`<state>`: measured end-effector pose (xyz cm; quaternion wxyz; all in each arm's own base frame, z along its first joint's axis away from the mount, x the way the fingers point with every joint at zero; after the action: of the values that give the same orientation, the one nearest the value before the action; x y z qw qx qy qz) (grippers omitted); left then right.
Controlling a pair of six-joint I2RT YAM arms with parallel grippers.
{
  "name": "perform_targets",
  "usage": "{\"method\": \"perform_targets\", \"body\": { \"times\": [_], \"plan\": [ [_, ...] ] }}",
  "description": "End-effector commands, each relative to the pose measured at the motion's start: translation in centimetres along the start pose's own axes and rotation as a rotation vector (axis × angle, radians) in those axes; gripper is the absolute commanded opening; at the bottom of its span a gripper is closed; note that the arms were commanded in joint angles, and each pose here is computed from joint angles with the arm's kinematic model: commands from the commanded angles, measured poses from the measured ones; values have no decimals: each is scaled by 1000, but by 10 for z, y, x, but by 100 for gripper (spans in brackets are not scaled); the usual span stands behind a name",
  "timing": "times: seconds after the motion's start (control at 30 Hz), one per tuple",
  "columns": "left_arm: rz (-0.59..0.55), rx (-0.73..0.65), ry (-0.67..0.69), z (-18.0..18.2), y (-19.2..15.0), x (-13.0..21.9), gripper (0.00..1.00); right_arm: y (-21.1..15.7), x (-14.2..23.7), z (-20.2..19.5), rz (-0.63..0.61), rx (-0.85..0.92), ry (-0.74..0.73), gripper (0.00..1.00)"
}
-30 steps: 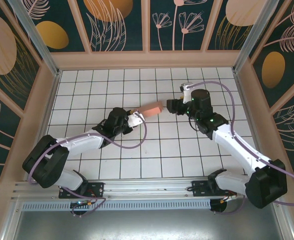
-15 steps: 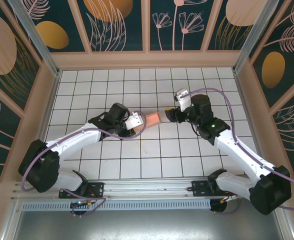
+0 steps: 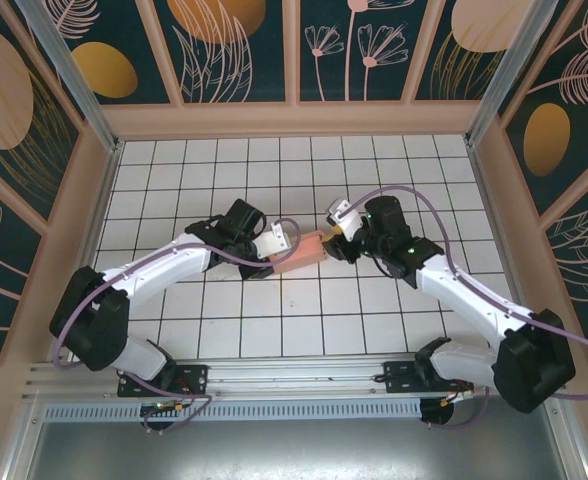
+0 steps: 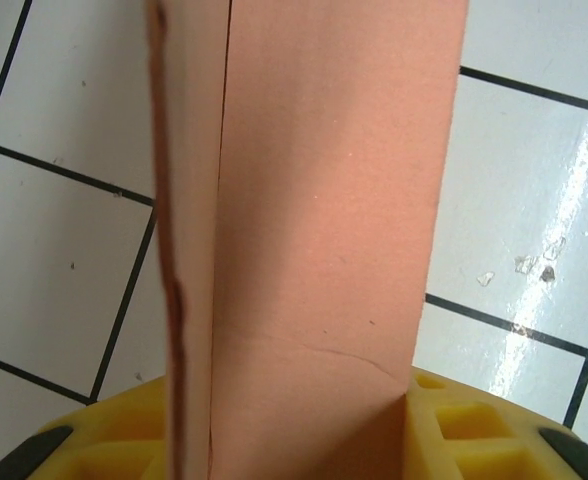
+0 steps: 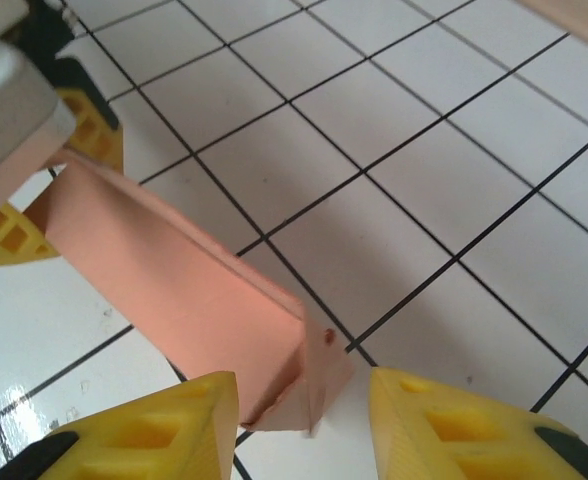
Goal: Fold the paper box
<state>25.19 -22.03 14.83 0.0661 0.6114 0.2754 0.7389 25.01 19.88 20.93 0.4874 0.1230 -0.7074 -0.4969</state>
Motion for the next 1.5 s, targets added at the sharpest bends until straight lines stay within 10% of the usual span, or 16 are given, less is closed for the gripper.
{"method": "perform_targets", "body": {
  "times": [0.0,0.53,1.47],
  "plan": [
    [75,11,-69,-5,-11,-9,34,12,-1,1,-8,42,13,37],
    [64,7,-49,-2,-8,-8,33,14,-11,-4,47,43,6,0],
    [32,217,-21,17,18,-14,38,4,-35,-15,47,-332,-210,0]
  ]
}}
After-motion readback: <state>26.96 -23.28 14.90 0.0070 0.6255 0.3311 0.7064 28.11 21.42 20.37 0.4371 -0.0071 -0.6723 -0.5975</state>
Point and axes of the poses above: each hand's point on the last joint's axis, 136 mm out from that joint toward the fingers, its own x axis back along the fingers, its own z axis along the line the jaws close on, y = z × x, the point moved 6 cm from there along x, back along the fingers, and after that the axes turned 2 degrees about -x, right-handed, at the moved point
